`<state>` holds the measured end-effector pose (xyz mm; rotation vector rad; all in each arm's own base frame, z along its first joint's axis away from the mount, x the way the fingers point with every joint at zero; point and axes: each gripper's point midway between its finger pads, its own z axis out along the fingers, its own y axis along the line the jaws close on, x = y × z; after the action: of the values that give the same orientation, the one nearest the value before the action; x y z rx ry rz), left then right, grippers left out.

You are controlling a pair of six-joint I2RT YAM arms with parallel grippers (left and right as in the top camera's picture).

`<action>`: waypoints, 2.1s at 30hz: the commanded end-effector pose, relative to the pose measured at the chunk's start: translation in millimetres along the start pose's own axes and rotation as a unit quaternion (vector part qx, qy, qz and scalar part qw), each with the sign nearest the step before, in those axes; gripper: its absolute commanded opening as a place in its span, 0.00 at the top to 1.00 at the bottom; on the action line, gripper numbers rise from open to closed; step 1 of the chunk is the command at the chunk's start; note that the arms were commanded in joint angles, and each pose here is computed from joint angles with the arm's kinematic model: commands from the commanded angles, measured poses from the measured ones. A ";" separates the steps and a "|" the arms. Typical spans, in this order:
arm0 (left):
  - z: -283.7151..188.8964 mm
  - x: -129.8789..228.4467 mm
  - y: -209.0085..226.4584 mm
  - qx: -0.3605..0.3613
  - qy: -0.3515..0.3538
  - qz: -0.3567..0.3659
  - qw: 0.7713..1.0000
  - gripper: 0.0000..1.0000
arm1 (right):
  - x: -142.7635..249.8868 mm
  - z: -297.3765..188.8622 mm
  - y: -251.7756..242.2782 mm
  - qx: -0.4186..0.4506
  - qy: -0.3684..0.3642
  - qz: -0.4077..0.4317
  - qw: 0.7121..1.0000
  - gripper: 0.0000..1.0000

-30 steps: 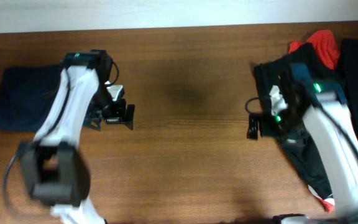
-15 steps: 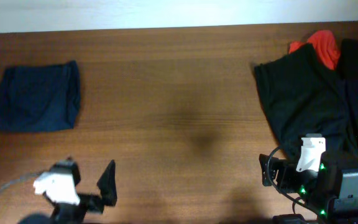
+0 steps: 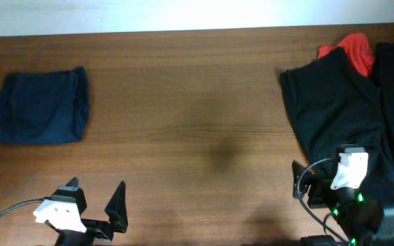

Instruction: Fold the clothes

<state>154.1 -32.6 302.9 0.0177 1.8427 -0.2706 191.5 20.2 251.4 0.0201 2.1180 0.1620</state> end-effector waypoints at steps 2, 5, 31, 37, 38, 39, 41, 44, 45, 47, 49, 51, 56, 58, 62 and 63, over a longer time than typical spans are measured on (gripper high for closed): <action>1.0 1.9 -0.6 0.003 0.002 -0.004 1.000 0.01 | 7.5 12.6 -9.5 0.017 -0.106 -0.053 0.993 0.01; 1.0 1.9 -0.6 0.003 0.002 -0.004 1.000 0.01 | 12.9 29.2 -11.4 0.011 -0.207 -0.058 0.976 0.01; 1.0 1.9 -0.6 0.003 0.002 -0.004 1.000 0.01 | 51.3 94.3 -19.7 0.014 -0.233 -0.083 0.969 0.01; 1.0 2.1 -0.6 0.003 0.002 -0.004 1.000 0.01 | 51.3 94.3 -19.7 0.014 -0.233 -0.083 0.969 0.01; 1.0 2.2 -0.5 0.003 0.002 -0.004 1.000 0.01 | 51.3 94.3 -19.7 0.014 -0.233 -0.083 0.969 0.01; 1.1 3.1 0.3 0.000 0.004 -0.004 1.000 0.01 | 51.3 94.3 -19.7 0.014 -0.233 -0.083 0.969 0.01; 2.0 11.1 16.9 -0.044 0.005 -0.005 0.999 0.01 | 51.3 94.3 -19.7 0.014 -0.233 -0.083 0.969 0.01; 18.9 47.5 42.4 -0.097 0.009 -0.006 0.995 0.01 | 51.3 94.3 -19.7 0.014 -0.233 -0.083 0.969 0.01; 26.3 56.9 45.4 -0.098 0.002 -0.006 0.995 0.01 | 51.3 94.3 -19.7 0.014 -0.233 -0.083 0.969 0.01; 42.5 69.0 48.3 -0.093 -0.014 -0.006 0.996 0.01 | 51.4 94.4 -19.8 0.014 -0.233 -0.083 0.969 0.01; 70.3 77.4 53.1 -0.090 -0.040 -0.005 0.995 0.01 | 51.3 94.3 -19.7 0.014 -0.233 -0.083 0.969 0.01; 90.1 79.7 58.4 -0.091 -0.079 -0.005 0.993 0.01 | 51.3 94.3 -19.7 0.014 -0.233 -0.083 0.969 0.01; 118.8 106.7 65.9 -0.086 -0.113 -0.004 0.990 0.01 | 51.3 94.3 -19.7 0.014 -0.233 -0.083 0.969 0.01; 118.8 106.8 65.8 -0.085 -0.113 -0.005 0.990 0.01 | 51.3 94.3 -19.7 0.014 -0.233 -0.083 0.969 0.01; 118.8 106.8 65.8 -0.085 -0.113 -0.005 0.990 0.01 | 51.3 94.3 -19.7 0.014 -0.233 -0.083 0.969 0.01; 118.9 107.0 65.8 -0.086 -0.112 -0.004 0.990 0.01 | 51.3 94.3 -19.7 0.014 -0.233 -0.083 0.969 0.01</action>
<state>245.7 -8.0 159.1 -0.1198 1.6418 -0.1219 245.8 16.4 158.7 -0.0946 1.6393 0.0345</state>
